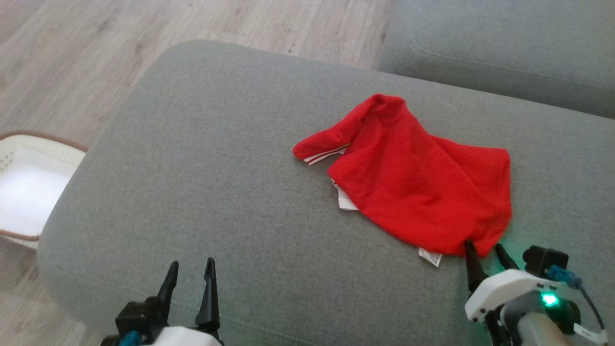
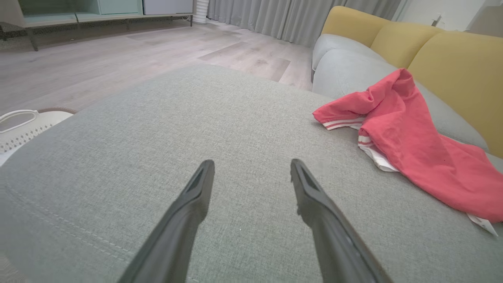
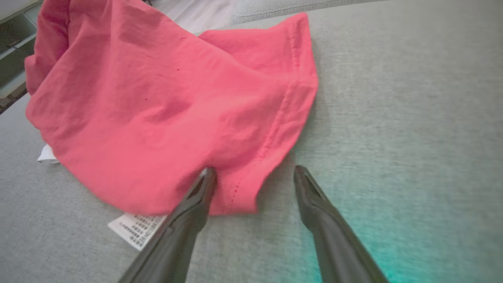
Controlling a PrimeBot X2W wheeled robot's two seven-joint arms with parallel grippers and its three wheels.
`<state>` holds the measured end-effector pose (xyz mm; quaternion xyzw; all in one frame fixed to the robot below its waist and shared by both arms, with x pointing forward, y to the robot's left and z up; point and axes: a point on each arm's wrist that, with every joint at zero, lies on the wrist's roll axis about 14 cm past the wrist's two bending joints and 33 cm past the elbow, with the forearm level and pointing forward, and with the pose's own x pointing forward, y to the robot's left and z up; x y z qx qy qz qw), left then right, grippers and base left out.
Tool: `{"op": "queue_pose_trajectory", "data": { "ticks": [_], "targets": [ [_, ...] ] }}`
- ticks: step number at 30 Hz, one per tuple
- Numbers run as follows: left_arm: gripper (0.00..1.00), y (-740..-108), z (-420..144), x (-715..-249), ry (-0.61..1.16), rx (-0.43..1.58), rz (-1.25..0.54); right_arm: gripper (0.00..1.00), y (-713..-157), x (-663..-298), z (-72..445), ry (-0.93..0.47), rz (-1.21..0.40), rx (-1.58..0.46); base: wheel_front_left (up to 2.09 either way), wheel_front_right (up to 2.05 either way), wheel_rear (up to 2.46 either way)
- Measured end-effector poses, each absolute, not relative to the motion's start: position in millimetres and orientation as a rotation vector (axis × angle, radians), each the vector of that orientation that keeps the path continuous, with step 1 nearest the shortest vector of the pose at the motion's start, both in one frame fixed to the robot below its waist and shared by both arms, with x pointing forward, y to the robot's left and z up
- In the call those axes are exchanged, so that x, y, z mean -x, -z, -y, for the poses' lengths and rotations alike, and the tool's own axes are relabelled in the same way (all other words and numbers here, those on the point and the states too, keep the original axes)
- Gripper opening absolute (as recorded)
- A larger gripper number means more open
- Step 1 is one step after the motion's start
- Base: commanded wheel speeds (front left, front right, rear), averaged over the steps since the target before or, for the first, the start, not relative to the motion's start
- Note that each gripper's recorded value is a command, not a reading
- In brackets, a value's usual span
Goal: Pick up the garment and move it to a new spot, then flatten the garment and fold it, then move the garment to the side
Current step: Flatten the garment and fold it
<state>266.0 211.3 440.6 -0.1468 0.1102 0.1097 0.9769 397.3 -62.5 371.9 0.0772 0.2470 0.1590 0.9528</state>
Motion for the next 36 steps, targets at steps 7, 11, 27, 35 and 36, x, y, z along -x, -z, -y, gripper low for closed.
{"op": "queue_pose_trajectory", "data": {
  "ticks": [7,11,27,35,36],
  "targets": [
    [1.00,-444,-211,-271,-0.219,0.294,-0.210,0.00,-390,-407,50,-0.344,-0.418,-0.211,0.00,0.00,0.00],
    [1.00,-447,-204,-276,-0.188,0.293,-0.202,0.00,-420,-415,51,-0.351,-0.308,-0.222,0.00,0.00,0.00],
    [1.00,-451,-170,-284,-0.065,0.288,-0.195,0.00,-485,-348,152,-0.156,-0.200,-0.153,0.00,0.00,0.00],
    [1.00,-440,-168,-283,-0.070,0.299,-0.238,0.00,-445,-346,164,-0.115,-0.370,-0.153,0.00,0.00,0.00],
    [1.00,-438,-168,-283,-0.073,0.299,-0.246,0.00,-434,-348,164,-0.111,-0.402,-0.153,0.00,0.00,0.00]
  ]
}}
